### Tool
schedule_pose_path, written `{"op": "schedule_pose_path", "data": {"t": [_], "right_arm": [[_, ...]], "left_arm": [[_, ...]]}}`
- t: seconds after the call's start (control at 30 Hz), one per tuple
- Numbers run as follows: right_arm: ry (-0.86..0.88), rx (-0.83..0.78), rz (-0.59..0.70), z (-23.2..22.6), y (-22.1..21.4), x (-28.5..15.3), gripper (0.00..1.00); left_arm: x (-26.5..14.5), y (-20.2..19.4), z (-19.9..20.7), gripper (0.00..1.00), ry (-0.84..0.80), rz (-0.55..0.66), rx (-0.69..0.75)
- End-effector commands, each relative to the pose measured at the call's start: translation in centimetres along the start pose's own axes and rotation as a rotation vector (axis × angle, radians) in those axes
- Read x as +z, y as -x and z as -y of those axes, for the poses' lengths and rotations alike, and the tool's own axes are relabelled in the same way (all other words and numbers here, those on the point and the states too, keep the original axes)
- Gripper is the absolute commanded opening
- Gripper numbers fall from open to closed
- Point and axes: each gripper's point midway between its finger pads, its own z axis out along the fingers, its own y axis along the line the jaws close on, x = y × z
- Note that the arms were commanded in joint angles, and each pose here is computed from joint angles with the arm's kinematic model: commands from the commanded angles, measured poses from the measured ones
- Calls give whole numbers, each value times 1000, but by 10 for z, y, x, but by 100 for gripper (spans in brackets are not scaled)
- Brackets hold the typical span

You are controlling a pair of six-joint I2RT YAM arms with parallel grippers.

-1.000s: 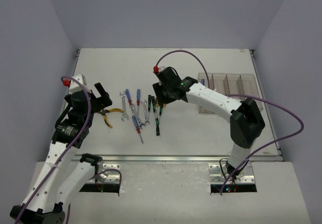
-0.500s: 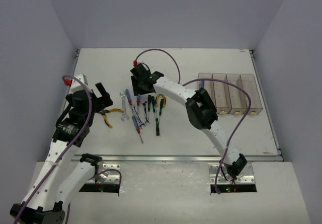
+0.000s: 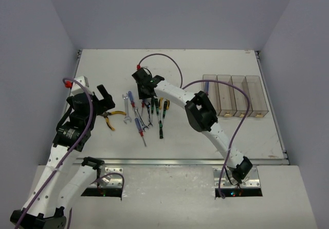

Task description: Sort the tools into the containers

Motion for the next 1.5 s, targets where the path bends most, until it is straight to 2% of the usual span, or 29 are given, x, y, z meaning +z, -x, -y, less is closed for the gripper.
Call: {"op": "schedule_pose_path", "data": {"t": [0.0, 0.23, 0.3, 0.33, 0.47, 0.67, 0.83, 0.87, 0.97, 1.17, 1.2, 1.3, 1.33, 1.4, 1.47], "right_arm": [[-35, 68, 39, 1, 8, 2, 28], [13, 130, 33, -8, 16, -7, 21], [33, 144, 29, -9, 19, -8, 4], [51, 154, 33, -12, 22, -10, 0], [145, 172, 32, -26, 24, -20, 0], [270, 179, 141, -45, 73, -86, 0], [283, 136, 211, -32, 97, -133, 0], [280, 128, 233, -25, 103, -148, 0], [192, 83, 228, 25, 95, -155, 0], [-81, -59, 198, 166, 81, -192, 0], [-148, -50, 183, 204, 72, -201, 0], [-252, 44, 139, 269, 50, -204, 0], [-244, 46, 145, 269, 51, -207, 0], [-281, 101, 118, 303, 37, -200, 0], [-292, 104, 84, 315, 30, -185, 0]], "left_arm": [[-5, 20, 8, 100, -34, 63, -31], [-6, 20, 8, 100, -36, 65, -32], [-6, 21, 7, 100, -33, 66, -32], [-6, 21, 7, 100, -34, 67, -32], [-7, 22, 7, 100, -32, 71, -33], [-6, 21, 7, 100, -32, 66, -31], [-7, 21, 6, 100, -28, 71, -33], [-7, 22, 6, 100, -29, 72, -34], [-8, 22, 5, 100, -29, 75, -34], [-9, 23, 7, 100, -40, 77, -38], [-8, 23, 8, 100, -41, 77, -38], [-6, 21, 8, 100, -37, 67, -34], [-5, 20, 8, 100, -35, 63, -33], [-5, 20, 8, 100, -30, 59, -33], [-4, 19, 7, 100, -27, 59, -35]]}}
